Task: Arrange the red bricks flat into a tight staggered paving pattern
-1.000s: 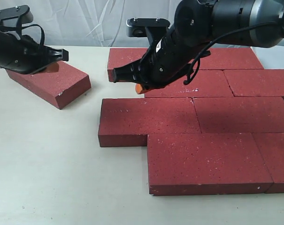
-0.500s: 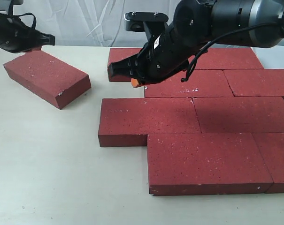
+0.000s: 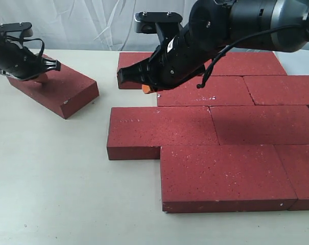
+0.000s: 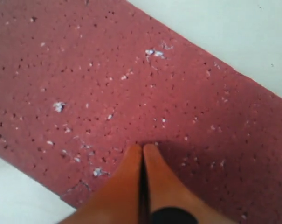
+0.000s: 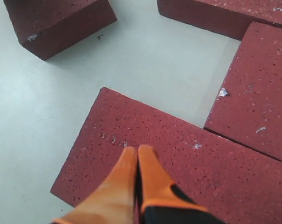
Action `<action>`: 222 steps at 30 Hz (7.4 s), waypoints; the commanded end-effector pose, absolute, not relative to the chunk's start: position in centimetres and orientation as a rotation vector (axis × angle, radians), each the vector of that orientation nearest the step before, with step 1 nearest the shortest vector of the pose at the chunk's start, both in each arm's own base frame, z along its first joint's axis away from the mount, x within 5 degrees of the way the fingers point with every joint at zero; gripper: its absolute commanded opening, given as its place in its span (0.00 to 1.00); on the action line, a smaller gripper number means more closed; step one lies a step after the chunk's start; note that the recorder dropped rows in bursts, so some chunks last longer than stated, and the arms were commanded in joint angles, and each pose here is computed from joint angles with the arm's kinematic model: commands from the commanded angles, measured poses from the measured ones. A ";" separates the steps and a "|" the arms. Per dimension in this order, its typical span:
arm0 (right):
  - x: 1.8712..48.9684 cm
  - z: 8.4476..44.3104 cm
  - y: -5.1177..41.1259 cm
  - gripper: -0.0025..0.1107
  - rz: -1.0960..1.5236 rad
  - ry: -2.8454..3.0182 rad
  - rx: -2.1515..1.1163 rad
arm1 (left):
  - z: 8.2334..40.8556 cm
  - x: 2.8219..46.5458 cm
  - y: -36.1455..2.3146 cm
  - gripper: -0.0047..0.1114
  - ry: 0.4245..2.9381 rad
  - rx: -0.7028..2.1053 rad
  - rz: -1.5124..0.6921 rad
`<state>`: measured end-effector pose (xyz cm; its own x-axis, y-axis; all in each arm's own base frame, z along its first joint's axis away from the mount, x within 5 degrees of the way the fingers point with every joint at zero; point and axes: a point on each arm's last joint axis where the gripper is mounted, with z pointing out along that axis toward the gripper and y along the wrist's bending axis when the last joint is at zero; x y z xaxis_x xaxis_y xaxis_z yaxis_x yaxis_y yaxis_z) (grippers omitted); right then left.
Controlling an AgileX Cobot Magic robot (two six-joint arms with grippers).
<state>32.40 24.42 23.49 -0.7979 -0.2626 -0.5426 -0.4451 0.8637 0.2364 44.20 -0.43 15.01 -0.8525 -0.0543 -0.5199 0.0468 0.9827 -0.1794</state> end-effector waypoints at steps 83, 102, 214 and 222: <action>40.0 13.5 36.5 0.02 0.647 2.614 -0.699 | 15.8 41.6 1.8 0.04 2.722 -0.112 -0.098; 40.3 18.7 36.1 0.02 0.626 2.482 -0.671 | 15.9 40.5 0.6 0.04 2.835 -0.253 -0.301; 37.8 18.8 36.3 0.02 0.478 2.669 -0.671 | 18.1 40.8 0.4 0.04 2.722 -0.381 -0.547; 36.9 16.6 37.4 0.02 0.450 2.708 -0.729 | 19.0 40.3 0.6 0.04 2.736 -0.313 -0.488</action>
